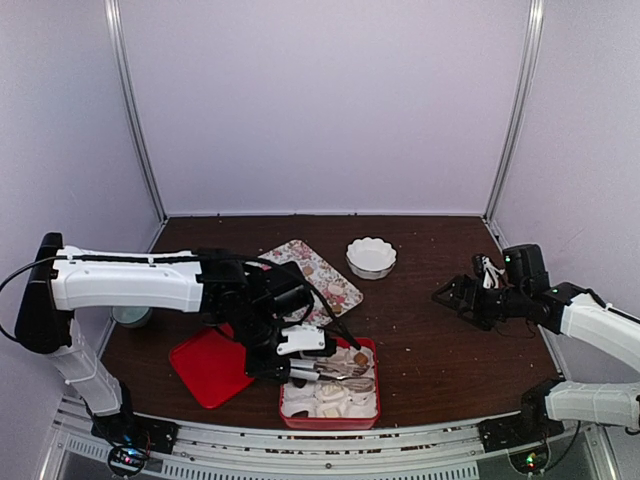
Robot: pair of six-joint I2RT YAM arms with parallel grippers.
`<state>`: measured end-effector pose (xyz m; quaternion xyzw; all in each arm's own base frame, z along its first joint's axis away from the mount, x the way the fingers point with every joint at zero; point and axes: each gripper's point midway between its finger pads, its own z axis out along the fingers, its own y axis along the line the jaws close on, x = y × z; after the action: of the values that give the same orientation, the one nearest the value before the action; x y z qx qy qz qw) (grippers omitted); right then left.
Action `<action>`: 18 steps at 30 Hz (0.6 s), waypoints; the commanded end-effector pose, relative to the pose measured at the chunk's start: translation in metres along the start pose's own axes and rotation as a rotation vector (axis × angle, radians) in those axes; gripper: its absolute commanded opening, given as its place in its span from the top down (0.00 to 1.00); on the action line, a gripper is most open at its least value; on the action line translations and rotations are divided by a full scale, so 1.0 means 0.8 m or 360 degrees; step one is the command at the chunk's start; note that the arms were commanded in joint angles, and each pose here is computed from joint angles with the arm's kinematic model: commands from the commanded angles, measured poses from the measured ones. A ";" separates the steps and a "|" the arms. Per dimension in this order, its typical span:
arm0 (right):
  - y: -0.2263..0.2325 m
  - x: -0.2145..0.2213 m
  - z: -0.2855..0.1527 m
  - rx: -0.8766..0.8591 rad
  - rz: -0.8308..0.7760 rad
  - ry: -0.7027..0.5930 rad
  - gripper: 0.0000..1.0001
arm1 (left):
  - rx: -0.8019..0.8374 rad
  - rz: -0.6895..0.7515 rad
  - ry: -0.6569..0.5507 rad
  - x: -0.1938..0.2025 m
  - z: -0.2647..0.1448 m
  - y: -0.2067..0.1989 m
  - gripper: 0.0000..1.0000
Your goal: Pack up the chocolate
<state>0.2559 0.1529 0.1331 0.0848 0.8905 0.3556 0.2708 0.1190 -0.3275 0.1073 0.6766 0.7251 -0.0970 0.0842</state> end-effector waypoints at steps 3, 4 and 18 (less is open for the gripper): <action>-0.001 0.002 0.002 0.0007 -0.0001 0.0016 0.00 | -0.0020 0.0024 -0.0095 -0.014 -0.020 -0.001 0.66; 0.000 0.001 0.003 0.0004 -0.0001 0.0016 0.00 | -0.0025 0.0014 -0.0101 -0.012 -0.023 -0.001 0.66; 0.010 -0.014 0.010 -0.0017 -0.0016 0.0010 0.00 | -0.0301 -0.0568 -0.0307 0.028 -0.098 0.124 0.65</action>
<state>0.2578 0.1541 0.1192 0.0904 0.8997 0.3473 0.2485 0.1795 -0.2894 0.1634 0.5686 0.7963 -0.1182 0.1692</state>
